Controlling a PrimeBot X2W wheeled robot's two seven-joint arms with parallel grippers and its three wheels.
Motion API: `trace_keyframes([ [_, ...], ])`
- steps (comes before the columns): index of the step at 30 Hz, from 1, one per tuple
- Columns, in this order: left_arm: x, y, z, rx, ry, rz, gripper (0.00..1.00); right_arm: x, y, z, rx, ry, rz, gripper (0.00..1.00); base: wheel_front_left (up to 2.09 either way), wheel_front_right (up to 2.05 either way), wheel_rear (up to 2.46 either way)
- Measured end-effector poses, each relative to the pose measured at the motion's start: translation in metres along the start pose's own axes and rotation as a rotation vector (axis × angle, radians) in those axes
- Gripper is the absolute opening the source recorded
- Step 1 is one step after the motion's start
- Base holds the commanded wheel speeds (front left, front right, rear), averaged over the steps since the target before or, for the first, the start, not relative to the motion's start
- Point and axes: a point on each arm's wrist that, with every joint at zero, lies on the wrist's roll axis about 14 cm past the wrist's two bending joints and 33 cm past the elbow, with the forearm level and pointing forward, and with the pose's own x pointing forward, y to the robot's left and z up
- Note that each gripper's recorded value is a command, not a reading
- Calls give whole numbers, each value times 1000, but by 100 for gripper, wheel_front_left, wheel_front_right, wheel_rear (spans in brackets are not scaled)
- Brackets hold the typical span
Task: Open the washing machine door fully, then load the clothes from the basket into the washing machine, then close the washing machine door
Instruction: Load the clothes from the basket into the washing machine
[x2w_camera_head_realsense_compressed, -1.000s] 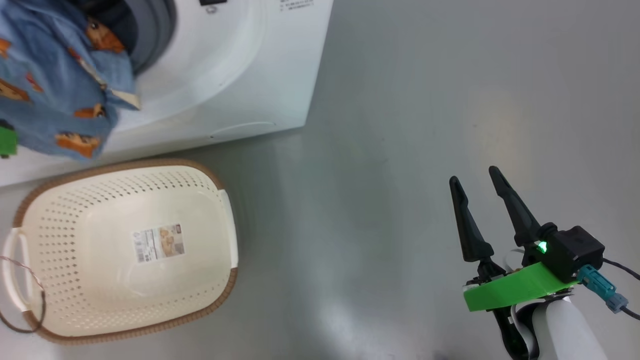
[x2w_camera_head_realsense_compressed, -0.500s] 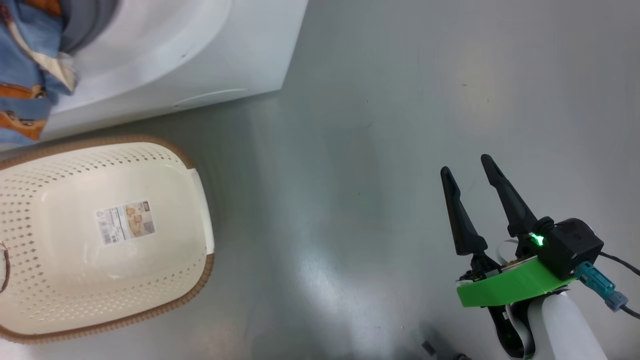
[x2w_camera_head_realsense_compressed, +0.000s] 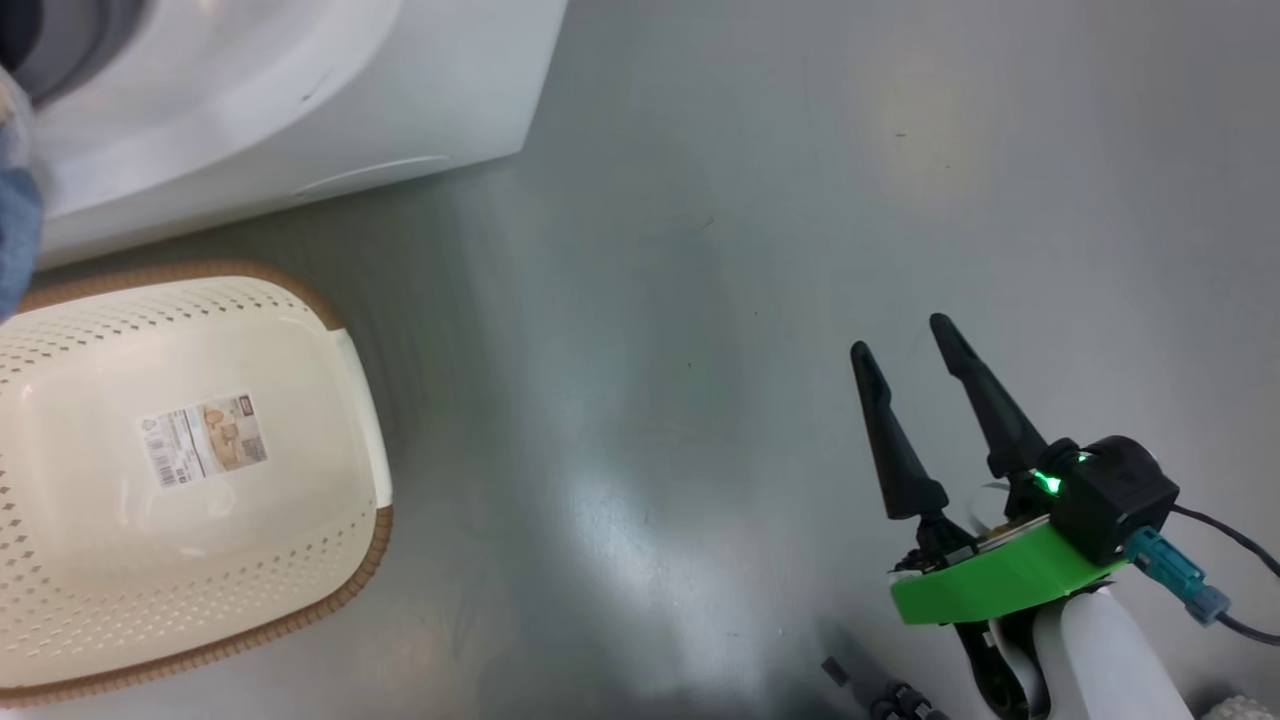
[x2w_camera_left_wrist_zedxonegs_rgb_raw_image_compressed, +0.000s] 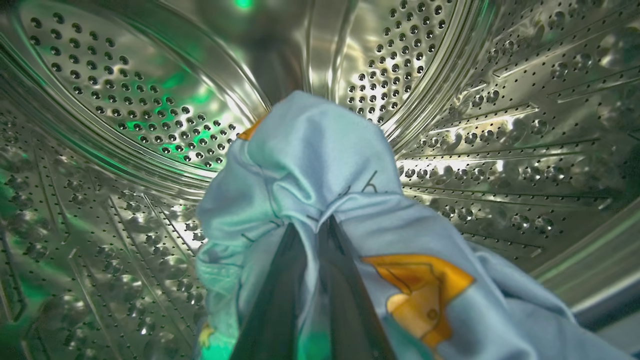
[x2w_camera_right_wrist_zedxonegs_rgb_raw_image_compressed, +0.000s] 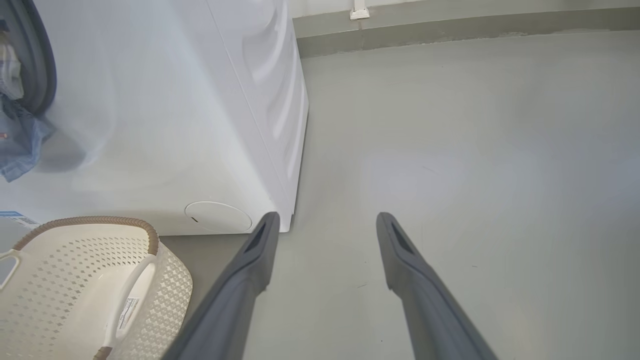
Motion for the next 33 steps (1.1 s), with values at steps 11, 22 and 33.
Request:
trace_keyframes([
  [11,20,6,69,47,-242,-4,0,-2,-3,-7,29,19,-14,100,0,0,0],
  [22,14,6,32,33,-179,13,0,-2,-1,-13,43,34,-12,100,0,0,0],
  [33,8,2,6,32,-59,16,100,-2,2,-11,50,31,-3,100,0,0,0],
])
